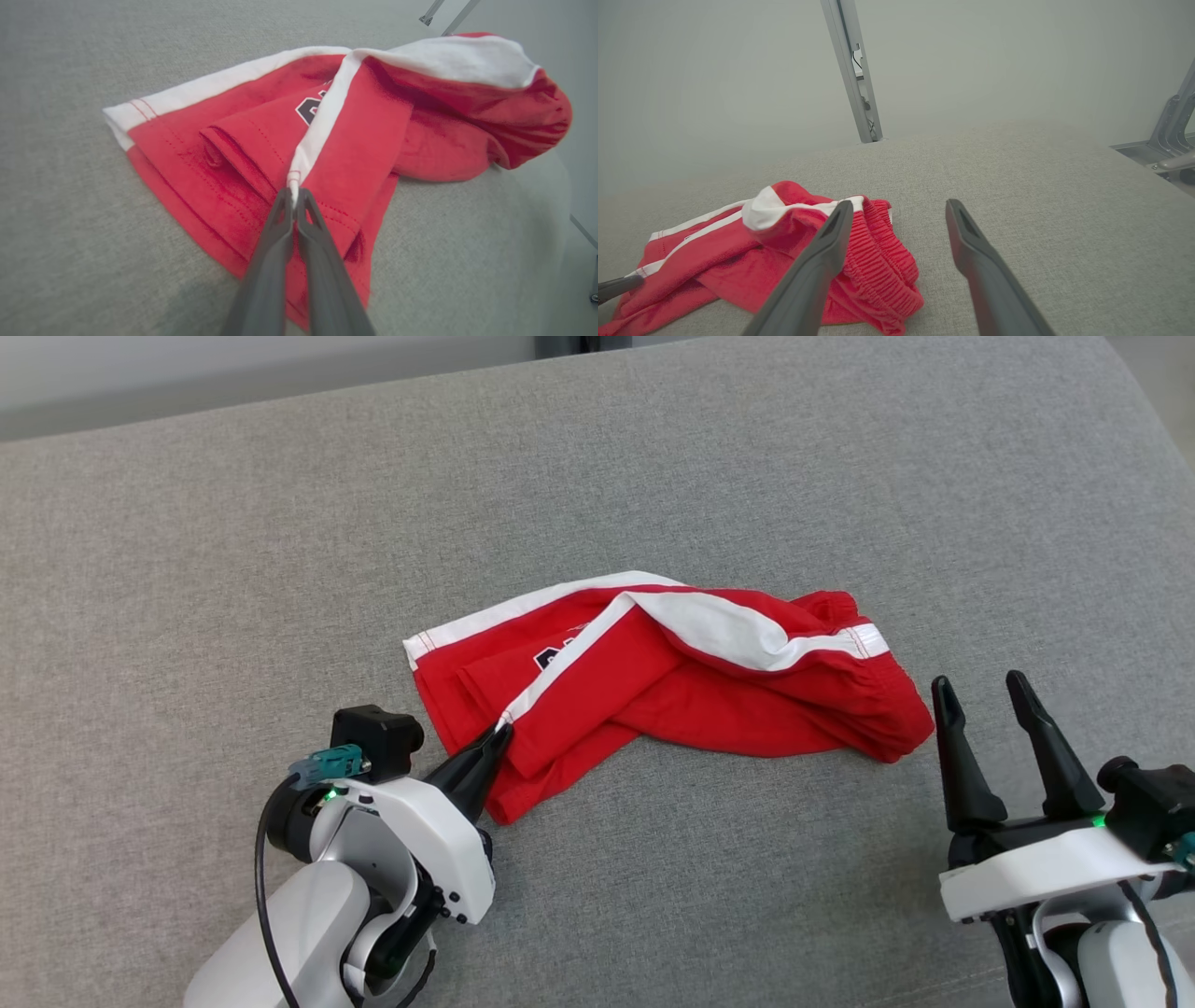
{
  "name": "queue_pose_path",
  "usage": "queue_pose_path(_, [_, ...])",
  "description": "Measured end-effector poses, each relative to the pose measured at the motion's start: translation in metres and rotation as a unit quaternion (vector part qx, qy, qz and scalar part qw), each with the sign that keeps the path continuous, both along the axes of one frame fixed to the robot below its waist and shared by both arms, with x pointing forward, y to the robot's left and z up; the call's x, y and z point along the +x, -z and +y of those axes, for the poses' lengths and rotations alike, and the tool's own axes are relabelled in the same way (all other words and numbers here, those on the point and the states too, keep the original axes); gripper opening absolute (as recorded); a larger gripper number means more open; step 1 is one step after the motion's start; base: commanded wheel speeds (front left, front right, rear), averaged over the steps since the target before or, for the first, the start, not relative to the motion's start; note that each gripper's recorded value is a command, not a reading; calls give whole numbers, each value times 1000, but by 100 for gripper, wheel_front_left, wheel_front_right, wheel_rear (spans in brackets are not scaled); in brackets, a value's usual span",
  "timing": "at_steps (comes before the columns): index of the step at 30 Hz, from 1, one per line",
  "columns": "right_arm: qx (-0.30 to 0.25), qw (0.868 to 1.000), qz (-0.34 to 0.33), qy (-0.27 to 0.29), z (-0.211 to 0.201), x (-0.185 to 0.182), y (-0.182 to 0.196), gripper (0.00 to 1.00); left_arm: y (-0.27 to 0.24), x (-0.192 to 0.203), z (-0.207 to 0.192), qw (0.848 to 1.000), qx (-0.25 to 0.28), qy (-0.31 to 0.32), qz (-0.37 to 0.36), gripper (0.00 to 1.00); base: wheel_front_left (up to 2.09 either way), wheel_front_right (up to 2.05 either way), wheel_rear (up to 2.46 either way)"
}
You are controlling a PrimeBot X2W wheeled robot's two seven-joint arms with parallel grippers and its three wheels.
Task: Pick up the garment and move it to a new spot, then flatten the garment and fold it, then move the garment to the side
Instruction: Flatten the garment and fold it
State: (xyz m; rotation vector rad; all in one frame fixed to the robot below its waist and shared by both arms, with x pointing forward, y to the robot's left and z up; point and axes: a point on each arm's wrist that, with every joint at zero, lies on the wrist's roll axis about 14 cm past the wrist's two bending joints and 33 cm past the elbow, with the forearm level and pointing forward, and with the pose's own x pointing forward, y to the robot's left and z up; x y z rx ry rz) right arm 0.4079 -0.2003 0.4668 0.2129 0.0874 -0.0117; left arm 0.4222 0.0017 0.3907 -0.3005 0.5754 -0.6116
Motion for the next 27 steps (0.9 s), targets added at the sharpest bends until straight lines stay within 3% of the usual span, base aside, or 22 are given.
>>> queue_pose_path(5, [-10, 1000, -9, -4, -4, 6, -8, 100, -11, 2, -2, 1000, -5, 3, -23, 0, 0, 0, 0])
queue_pose_path(9, [-27, 999, -2, -42, 5, 17, -14, 100, -19, 3, -2, 999, -5, 2, -40, 0, 0, 0, 0])
queue_pose_path(23, [-28, 986, 98, -131, 36, 33, 24, 100, -29, -3, 0, 999, -3, 4, -54, 0, 0, 0, 0])
queue_pose_path(24, [-29, 985, 102, -135, 38, 33, 26, 82, -29, -3, 0, 999, -3, 3, -54, 0, 0, 0, 0])
queue_pose_path(25, [-27, 985, 104, -137, 39, 34, 27, 47, -29, -3, 0, 999, -3, 3, -54, 0, 0, 0, 0])
queue_pose_path(26, [-24, 984, 108, -140, 40, 33, 28, 29, -29, -3, 0, 999, -3, 3, -54, 0, 0, 0, 0])
queue_pose_path(27, [-23, 983, 111, -143, 42, 33, 29, 0, -29, -3, 1, 998, -3, 2, -56, 0, 0, 0, 0])
